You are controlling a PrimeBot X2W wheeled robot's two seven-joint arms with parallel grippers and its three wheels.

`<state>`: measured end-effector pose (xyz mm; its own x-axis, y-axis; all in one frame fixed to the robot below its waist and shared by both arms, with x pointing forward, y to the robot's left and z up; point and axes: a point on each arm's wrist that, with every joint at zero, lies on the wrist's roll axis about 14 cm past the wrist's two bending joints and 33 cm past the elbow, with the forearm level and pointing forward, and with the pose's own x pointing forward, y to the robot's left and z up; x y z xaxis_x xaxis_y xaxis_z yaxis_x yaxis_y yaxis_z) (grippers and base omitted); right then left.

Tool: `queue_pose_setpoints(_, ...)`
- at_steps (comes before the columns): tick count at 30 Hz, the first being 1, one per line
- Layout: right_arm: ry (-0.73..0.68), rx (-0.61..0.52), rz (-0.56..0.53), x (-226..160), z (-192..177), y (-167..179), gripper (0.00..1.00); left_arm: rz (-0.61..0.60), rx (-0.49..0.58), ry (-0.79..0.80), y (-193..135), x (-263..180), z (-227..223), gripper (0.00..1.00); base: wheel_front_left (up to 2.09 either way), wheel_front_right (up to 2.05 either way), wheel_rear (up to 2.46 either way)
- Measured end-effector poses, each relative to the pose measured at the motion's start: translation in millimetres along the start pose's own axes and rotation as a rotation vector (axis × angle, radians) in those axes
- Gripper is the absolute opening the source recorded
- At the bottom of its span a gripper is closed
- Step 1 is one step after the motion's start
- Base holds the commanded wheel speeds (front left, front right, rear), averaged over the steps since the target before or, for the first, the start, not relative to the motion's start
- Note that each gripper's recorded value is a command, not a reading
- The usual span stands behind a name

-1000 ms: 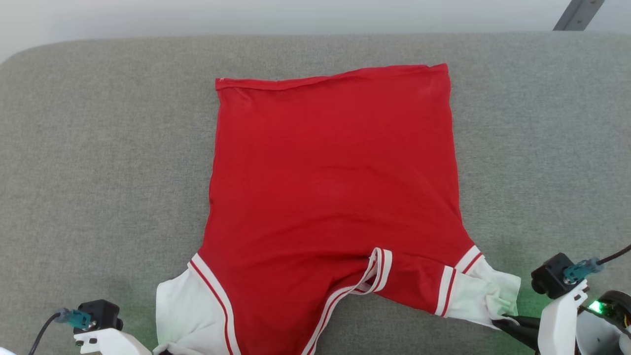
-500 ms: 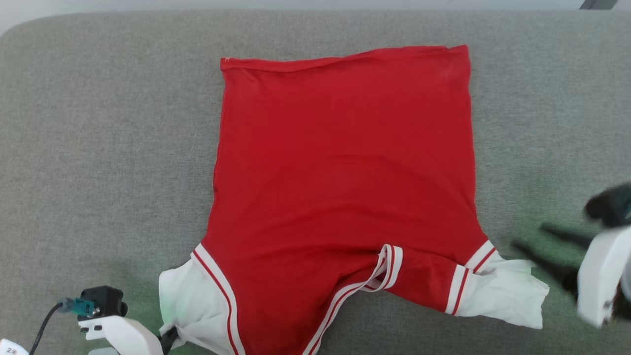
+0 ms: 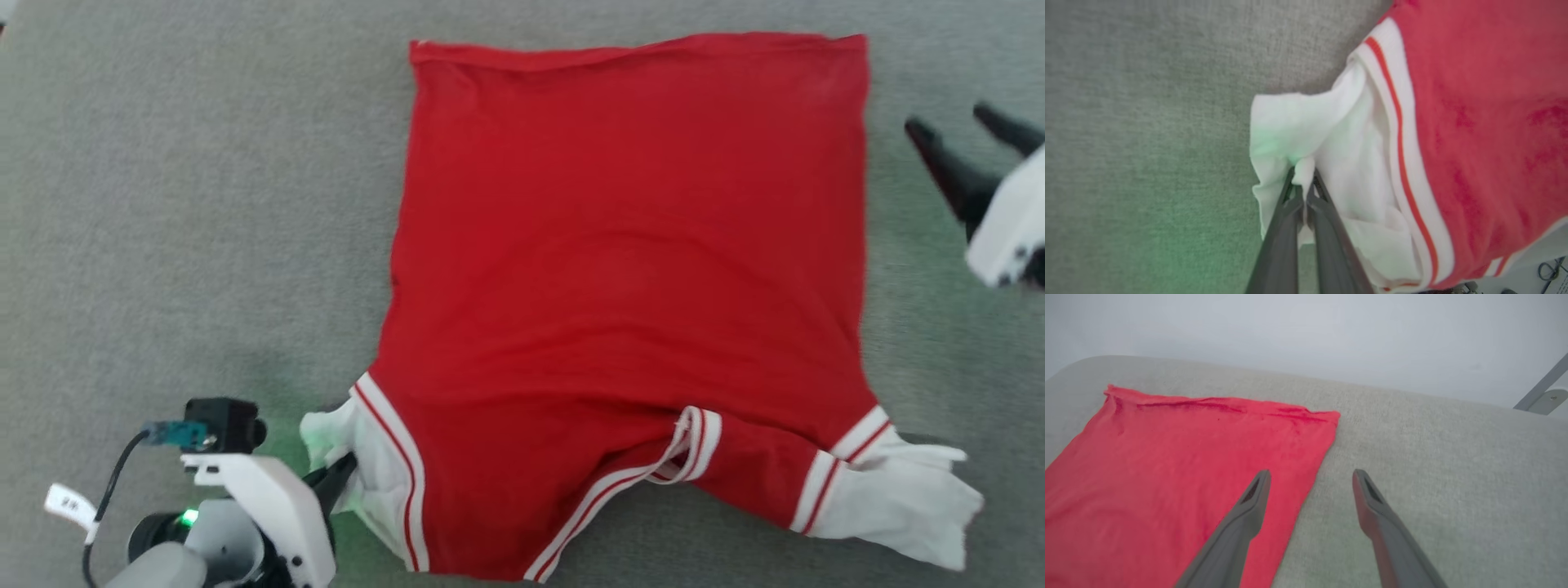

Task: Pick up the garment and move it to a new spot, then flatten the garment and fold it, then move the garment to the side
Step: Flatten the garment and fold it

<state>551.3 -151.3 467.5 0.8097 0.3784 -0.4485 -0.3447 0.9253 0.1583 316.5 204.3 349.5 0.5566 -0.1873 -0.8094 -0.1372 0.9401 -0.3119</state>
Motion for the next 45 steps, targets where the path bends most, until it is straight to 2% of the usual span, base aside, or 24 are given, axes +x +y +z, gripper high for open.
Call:
queue_pose_setpoints(4,0.028,0.012,-0.018,39,7,0,1.00,-0.003,-0.003,-0.003,-1,4,3,0.00,0.00,0.00,0.00)
queue_pose_setpoints(10,0.201,0.023,-0.049,88,-13,-5,1.00,-0.005,-0.022,0.000,1,10,2,0.00,0.00,0.00,0.00)
queue_pose_setpoints(14,0.319,0.071,-0.050,112,-30,-3,1.00,-0.004,-0.041,0.000,2,13,1,0.00,0.00,0.00,0.00)
queue_pose_setpoints(21,0.578,0.128,-0.048,130,-63,3,1.00,0.008,-0.076,0.001,8,15,-3,0.00,0.00,0.00,0.00)
queue_pose_setpoints(24,0.667,0.102,-0.057,128,-69,5,1.00,0.009,-0.085,-0.001,8,15,-3,0.00,0.00,0.00,0.00)
queue_pose_setpoints(25,0.684,0.090,-0.060,127,-70,5,0.44,0.008,-0.088,-0.002,9,15,-3,0.00,0.00,0.00,0.00)
queue_pose_setpoints(26,0.694,0.084,-0.060,126,-70,6,0.03,0.007,-0.089,-0.002,8,15,-3,0.00,0.00,0.00,0.00)
queue_pose_setpoints(27,0.698,0.079,-0.063,125,-70,5,0.00,0.006,-0.090,-0.003,9,15,-3,0.00,0.00,0.00,0.00)
queue_pose_setpoints(35,0.632,0.010,-0.050,108,-62,10,0.00,-0.020,-0.065,-0.014,7,18,3,0.00,0.00,0.00,0.00)
queue_pose_setpoints(40,0.583,-0.052,-0.006,80,-58,17,0.00,-0.022,-0.028,-0.021,8,17,9,0.00,0.00,0.00,0.00)
queue_pose_setpoints(45,0.575,-0.091,0.027,36,-64,14,0.00,-0.021,-0.001,-0.030,5,17,17,0.00,0.00,0.00,0.00)
